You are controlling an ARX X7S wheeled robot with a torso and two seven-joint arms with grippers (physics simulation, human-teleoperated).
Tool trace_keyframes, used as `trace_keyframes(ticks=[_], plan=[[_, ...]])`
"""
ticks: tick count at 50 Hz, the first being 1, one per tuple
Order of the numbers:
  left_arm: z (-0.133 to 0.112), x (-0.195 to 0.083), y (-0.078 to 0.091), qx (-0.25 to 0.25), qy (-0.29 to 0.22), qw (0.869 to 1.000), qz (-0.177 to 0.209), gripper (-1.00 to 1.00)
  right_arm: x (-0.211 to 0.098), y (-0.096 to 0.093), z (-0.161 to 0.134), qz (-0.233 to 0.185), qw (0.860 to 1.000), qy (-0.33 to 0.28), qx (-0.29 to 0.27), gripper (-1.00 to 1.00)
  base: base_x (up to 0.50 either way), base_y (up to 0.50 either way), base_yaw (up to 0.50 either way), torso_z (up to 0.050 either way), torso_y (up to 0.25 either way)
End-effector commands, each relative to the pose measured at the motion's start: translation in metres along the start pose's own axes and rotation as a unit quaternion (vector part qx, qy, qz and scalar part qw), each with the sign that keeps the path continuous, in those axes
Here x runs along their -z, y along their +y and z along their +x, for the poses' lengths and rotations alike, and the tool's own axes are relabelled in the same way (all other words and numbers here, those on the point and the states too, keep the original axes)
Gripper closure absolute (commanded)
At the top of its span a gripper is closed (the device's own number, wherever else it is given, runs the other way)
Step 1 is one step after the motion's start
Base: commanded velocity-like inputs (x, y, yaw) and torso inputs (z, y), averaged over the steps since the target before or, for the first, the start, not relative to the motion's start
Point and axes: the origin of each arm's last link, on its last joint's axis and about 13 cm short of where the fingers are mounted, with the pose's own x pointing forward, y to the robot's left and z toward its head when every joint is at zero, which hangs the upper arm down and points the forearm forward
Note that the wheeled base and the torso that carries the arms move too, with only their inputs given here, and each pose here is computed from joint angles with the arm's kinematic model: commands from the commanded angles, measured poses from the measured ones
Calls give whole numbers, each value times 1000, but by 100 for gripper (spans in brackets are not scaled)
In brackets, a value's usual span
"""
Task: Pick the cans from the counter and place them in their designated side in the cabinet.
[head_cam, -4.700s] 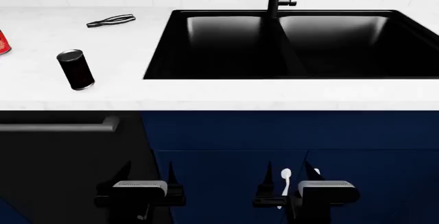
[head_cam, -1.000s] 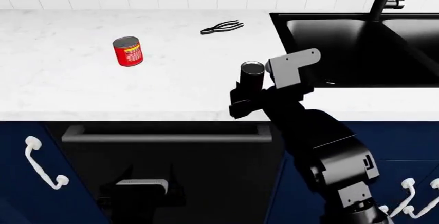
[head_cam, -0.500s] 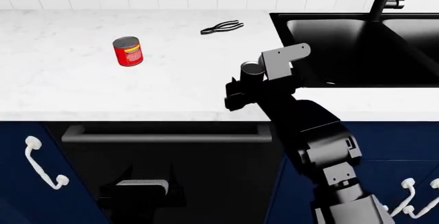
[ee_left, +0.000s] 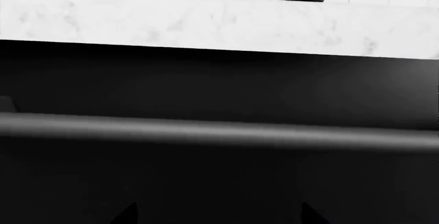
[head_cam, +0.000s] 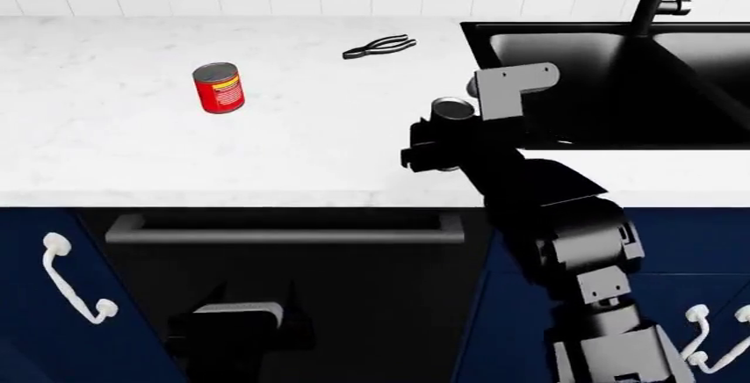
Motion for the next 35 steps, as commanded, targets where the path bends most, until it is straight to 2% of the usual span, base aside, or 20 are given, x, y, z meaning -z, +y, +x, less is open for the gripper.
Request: trace_keyframes(ticks=[1,6,9,14,22,29,32,35], plan=[[-2,-11,1,9,11,1000,-12,-100,-23,-18,-40,27,998,-51,27,100,0,0,0,0,0],[-6,-42,2,19,4,1000,-22,-100,-30,-22,-59,34,997,-64,41,100,0,0,0,0,0],[-7,-66,2,25,-8,1000,-7,-100,-28,-26,-66,37,996,-59,50,100,0,0,0,0,0],[-10,-90,2,33,-27,999,10,-100,-22,-31,-75,43,996,-54,59,100,0,0,0,0,0],[-15,-103,0,50,-25,998,19,-100,-14,-34,-88,66,995,-64,44,100,0,0,0,50,54],[-13,-113,0,61,-17,998,4,-100,-14,-33,-90,70,995,-66,40,100,0,0,0,50,57],[-7,-124,0,70,-17,997,0,-100,-17,-34,-91,68,994,-70,42,100,0,0,0,50,57],[7,-143,3,71,-38,997,17,-100,-23,-35,-91,66,994,-75,45,100,0,0,0,50,57]])
